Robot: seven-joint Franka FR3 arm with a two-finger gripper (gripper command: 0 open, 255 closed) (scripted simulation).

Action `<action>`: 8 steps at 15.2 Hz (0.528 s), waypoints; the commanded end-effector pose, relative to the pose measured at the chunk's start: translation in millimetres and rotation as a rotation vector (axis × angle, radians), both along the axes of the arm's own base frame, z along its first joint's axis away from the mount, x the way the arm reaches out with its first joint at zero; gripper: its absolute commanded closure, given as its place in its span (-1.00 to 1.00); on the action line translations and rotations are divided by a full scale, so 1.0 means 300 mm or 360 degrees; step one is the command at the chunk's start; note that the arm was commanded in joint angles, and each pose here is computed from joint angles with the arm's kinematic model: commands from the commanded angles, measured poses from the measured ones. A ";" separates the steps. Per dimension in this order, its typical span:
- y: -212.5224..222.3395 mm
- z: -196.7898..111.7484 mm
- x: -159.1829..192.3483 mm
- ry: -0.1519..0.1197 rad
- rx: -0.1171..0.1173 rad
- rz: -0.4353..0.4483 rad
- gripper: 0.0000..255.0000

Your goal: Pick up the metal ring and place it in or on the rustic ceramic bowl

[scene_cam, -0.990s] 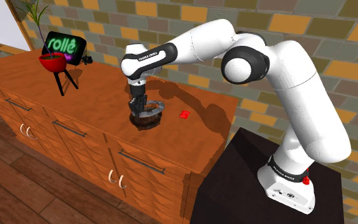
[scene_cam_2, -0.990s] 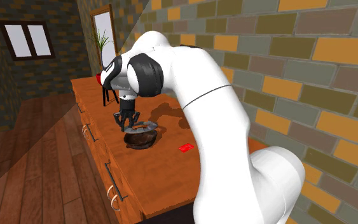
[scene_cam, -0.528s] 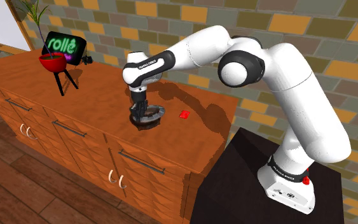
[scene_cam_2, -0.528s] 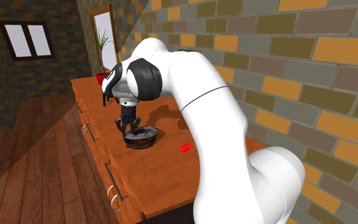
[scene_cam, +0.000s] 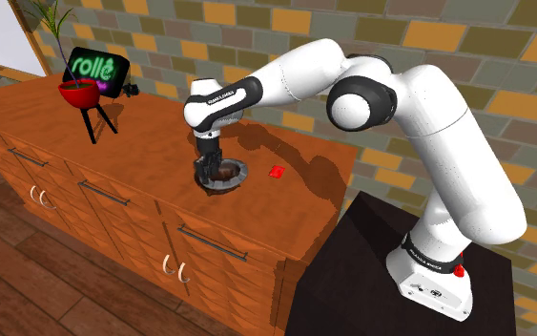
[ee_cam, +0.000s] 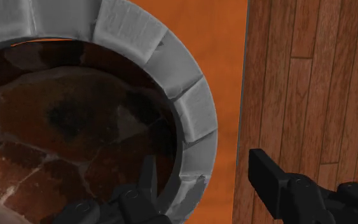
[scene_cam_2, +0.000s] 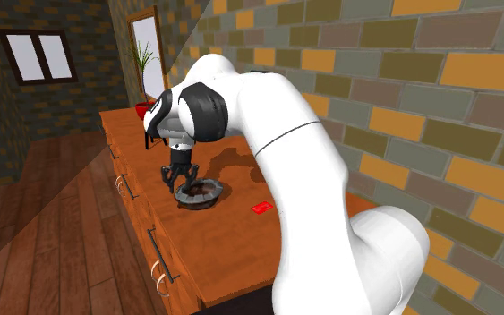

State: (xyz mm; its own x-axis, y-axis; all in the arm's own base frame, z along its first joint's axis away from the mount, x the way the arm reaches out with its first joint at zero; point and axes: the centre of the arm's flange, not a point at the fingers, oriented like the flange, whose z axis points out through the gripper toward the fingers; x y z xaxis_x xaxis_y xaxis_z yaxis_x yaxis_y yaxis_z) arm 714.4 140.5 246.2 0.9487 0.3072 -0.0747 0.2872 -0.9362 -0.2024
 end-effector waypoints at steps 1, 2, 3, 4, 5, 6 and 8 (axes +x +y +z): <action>0.000 0.000 0.000 0.0000 0.0000 0.0000 -1.00; 0.000 0.000 0.000 0.0000 0.0000 0.0000 -1.00; 0.000 0.000 0.000 0.0000 0.0000 0.0000 -1.00; 0.000 0.000 0.000 0.0000 0.0000 0.0000 -1.00; 0.000 0.000 0.000 0.0000 0.0000 0.0000 -1.00; -0.008 0.043 0.006 0.0000 0.0000 0.0000 -1.00; -0.023 0.129 0.018 0.0000 0.0000 0.0000 -1.00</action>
State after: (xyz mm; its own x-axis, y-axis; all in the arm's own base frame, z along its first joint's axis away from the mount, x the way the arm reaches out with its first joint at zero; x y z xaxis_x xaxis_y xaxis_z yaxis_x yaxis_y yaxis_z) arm 719.0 136.6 272.4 0.9489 0.3070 -0.0734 0.2873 -0.9363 -0.2022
